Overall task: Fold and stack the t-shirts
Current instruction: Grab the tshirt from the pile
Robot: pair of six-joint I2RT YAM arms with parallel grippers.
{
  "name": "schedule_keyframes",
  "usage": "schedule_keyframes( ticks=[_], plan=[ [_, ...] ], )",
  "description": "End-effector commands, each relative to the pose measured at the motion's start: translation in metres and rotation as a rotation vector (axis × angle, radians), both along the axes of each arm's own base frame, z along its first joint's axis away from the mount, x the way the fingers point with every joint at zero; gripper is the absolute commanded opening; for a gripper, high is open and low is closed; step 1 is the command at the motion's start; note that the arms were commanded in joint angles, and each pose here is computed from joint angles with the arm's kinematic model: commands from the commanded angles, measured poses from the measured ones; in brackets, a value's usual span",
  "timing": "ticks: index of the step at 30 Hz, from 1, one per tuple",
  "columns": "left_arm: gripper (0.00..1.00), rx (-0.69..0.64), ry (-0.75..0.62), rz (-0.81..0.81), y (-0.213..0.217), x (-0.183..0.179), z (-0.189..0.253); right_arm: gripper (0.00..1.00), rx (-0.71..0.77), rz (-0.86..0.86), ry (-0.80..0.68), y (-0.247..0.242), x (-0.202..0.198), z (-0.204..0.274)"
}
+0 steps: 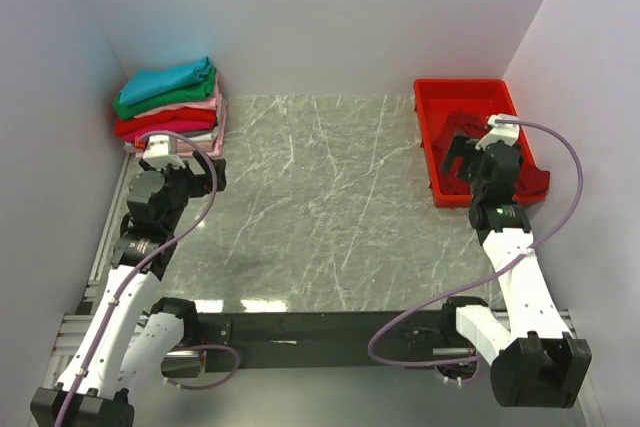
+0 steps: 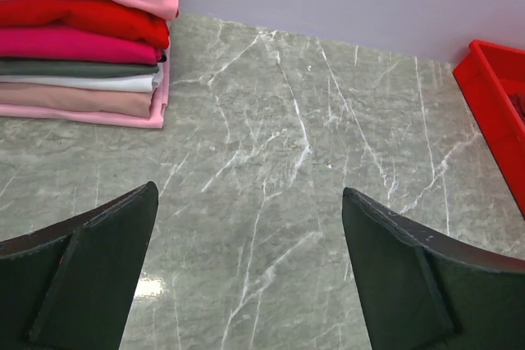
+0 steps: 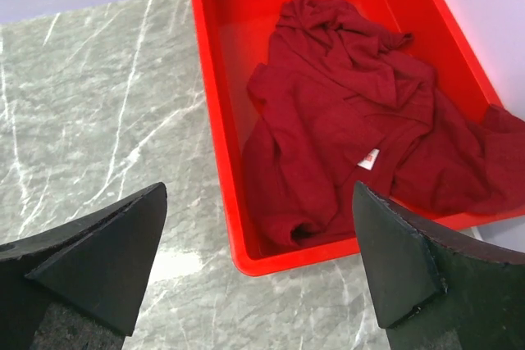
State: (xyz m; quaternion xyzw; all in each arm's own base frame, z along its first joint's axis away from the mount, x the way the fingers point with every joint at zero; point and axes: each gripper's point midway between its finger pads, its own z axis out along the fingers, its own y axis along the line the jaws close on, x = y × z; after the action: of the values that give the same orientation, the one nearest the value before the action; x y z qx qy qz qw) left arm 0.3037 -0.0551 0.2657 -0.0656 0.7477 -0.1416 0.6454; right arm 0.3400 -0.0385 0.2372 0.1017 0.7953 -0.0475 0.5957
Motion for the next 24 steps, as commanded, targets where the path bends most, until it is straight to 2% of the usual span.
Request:
schedule_keyframes(
  ticks=[1,4,6,8,16,17,21,23,24],
  plan=[
    [1.00,-0.010,-0.051,-0.019,-0.004,0.000,0.025,1.00,-0.013,0.022,-0.095,0.001,0.005,0.031],
    [0.99,-0.011,-0.053,-0.020,-0.004,0.000,0.026,1.00,-0.066,0.075,-0.079,0.005,0.008,0.030],
    [0.99,-0.007,-0.047,-0.020,-0.004,0.000,0.023,1.00,-0.115,0.178,-0.059,0.018,0.009,0.023],
    [1.00,-0.004,-0.037,-0.022,-0.005,0.000,0.022,1.00,-0.114,0.207,-0.043,0.023,0.009,0.015],
    [0.99,0.000,-0.020,-0.022,-0.005,0.003,0.018,1.00,-0.001,-0.011,-0.079,-0.001,0.012,0.035],
    [0.99,0.002,-0.020,-0.022,-0.005,0.004,0.018,1.00,-0.013,-0.006,-0.078,-0.002,0.012,0.035],
    [1.00,-0.001,-0.031,-0.033,-0.006,0.001,0.021,1.00,-0.222,0.174,-0.010,0.009,0.009,0.023],
    [0.99,-0.003,-0.034,-0.033,-0.006,0.001,0.022,1.00,-0.259,0.210,0.005,0.013,0.012,0.023],
    [0.99,-0.001,-0.034,-0.033,-0.006,0.001,0.022,1.00,-0.286,0.227,0.071,0.011,0.014,0.010]
  ],
)
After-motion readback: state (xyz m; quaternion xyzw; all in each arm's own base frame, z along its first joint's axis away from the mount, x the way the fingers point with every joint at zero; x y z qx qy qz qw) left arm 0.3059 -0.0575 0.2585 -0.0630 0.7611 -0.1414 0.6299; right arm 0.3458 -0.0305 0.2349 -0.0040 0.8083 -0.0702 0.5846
